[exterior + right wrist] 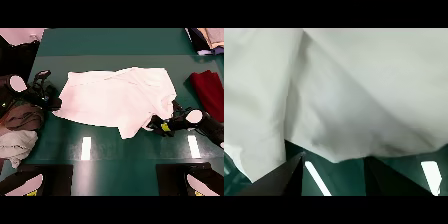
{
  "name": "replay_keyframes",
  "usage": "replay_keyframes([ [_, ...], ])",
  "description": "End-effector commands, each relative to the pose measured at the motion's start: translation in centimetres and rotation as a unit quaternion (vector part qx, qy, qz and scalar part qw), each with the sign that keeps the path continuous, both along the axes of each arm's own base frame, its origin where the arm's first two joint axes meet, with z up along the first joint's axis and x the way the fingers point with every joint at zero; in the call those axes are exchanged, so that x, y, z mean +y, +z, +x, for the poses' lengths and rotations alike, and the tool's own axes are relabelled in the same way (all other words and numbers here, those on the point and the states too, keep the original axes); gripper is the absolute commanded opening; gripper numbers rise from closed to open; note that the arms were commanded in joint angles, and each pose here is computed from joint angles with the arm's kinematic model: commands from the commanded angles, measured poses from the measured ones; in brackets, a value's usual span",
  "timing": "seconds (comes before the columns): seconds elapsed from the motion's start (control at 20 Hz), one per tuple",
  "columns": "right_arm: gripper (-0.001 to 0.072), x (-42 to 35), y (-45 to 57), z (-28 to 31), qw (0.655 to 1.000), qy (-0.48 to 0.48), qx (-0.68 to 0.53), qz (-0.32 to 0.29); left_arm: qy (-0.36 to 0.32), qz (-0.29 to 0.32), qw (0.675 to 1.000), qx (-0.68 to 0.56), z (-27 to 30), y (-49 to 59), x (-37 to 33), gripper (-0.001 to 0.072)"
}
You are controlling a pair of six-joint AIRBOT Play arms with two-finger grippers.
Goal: Fold the shirts.
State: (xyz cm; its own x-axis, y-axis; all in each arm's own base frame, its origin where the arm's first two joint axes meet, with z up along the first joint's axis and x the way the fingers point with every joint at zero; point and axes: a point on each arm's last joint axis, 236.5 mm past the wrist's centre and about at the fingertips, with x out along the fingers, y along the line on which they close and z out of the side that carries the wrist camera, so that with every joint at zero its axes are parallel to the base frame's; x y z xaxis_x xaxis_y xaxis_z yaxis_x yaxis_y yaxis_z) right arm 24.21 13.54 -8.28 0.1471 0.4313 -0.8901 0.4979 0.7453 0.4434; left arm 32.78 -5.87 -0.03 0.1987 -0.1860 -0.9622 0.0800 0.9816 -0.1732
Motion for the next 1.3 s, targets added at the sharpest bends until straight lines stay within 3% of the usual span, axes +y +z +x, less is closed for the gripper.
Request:
replay_keyframes([
  [0.0, 0.0367, -0.3, 0.1, 2.0, 0.999, -0.037, -0.028, -0.002, -0.001, 0.0, 1.0, 0.0, 0.0, 0.0, 0.0, 0.0033],
  [0.05, 0.0355, -0.4, 0.2, 2.5, 0.998, -0.044, -0.038, -0.003, -0.001, 0.0, 1.0, 0.0, 0.0, 0.0, 0.0, 0.0033],
  [0.1, 0.0219, -0.5, 0.3, 2.8, 0.998, -0.047, -0.044, -0.004, -0.001, 0.001, 1.0, 0.002, -0.1, 0.0, 0.0, 0.0033],
  [0.25, 0.0024, -0.7, 0.3, 3.0, 0.998, -0.04, -0.053, -0.009, -0.004, 0.001, 1.0, 0.002, -0.1, 0.0, 0.0, 0.0033],
  [0.55, 0.0021, -4.4, 6.0, 3.9, 0.99, 0.017, -0.111, -0.082, -0.014, 0.0, 0.998, -0.067, 1.0, 4.5, 0.0, 0.0033],
  [0.75, 0.0021, -7.8, 17.2, 7.2, 0.963, 0.002, -0.246, -0.108, -0.013, -0.008, 0.981, -0.192, 2.3, 14.0, -0.3, 0.0033],
  [1.0, 0.002, -11.4, 33.6, 8.4, 0.884, -0.022, -0.438, -0.162, -0.015, -0.032, 0.92, -0.39, 1.8, 30.8, -0.9, 0.0034],
  [1.25, 0.0021, -12.4, 47.4, 4.8, 0.78, -0.027, -0.585, -0.219, -0.032, -0.075, 0.835, -0.544, -3.0, 45.7, -2.4, 0.0033],
])
